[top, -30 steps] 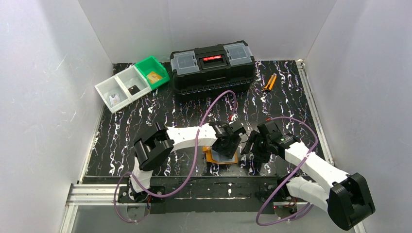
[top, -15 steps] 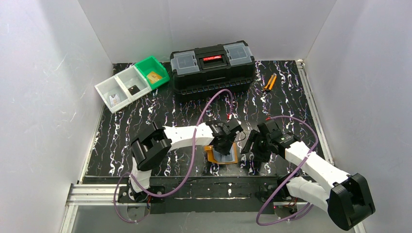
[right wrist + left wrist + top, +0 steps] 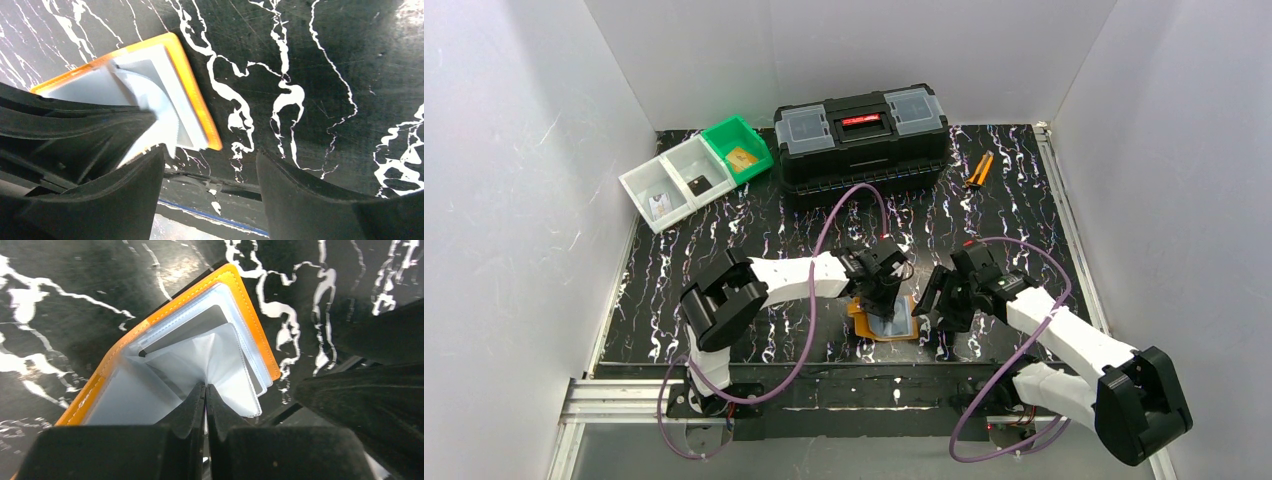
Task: Take the credit cards out of the card holder
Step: Remove the credit card from the card holder.
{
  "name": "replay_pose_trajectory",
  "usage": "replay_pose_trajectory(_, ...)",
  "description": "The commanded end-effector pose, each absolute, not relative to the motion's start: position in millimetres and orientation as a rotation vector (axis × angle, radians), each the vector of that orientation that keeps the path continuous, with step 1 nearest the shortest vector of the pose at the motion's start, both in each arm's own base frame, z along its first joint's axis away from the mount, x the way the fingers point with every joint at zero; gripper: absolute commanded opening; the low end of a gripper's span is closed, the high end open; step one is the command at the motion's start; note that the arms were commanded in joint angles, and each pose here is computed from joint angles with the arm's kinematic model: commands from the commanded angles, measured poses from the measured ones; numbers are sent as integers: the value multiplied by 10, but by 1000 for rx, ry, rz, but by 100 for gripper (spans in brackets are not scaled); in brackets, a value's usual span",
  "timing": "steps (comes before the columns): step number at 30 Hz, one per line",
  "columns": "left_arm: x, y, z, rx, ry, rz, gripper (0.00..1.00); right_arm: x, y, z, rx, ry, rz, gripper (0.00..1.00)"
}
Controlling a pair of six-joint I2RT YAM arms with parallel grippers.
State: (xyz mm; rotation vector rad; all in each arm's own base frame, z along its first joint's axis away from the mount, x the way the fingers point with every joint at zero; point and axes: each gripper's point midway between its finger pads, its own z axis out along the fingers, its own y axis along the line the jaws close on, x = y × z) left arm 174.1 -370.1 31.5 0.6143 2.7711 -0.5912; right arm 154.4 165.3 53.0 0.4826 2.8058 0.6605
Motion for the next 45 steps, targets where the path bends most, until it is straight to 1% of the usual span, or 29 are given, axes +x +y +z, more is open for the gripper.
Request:
replay_pose_trajectory(1,1521,-3777,301,590,2823,-771,0,1684,1810,696,444,2751,770,74)
replay_pose_trajectory(10,1530,-3806,351,438,2804,-1024,0,1727,2043,739,370,2758,854,71)
replay_pose_trajectory(14,1551,-3766,355,380,2782,-1081,0,1737,2146,748,337,2774,872,68)
replay_pose_trajectory(21,1525,-3729,338,319,2768,-1159,0,1765,2289,714,303,2805,863,57)
replay_pose_trajectory(32,1536,-3776,358,298,2753,-1237,0,1715,2246,527,343,2850,811,36)
replay_pose_trajectory(36,1520,-3773,362,298,2752,-1248,0,1675,2263,466,358,2860,838,31)
replay_pose_trajectory(39,1524,-3765,360,293,2753,-1241,0,1659,2236,442,364,2868,819,30)
replay_pose_trajectory(45,1515,-3744,315,292,2773,-1220,0,1634,2120,479,353,2848,760,37)
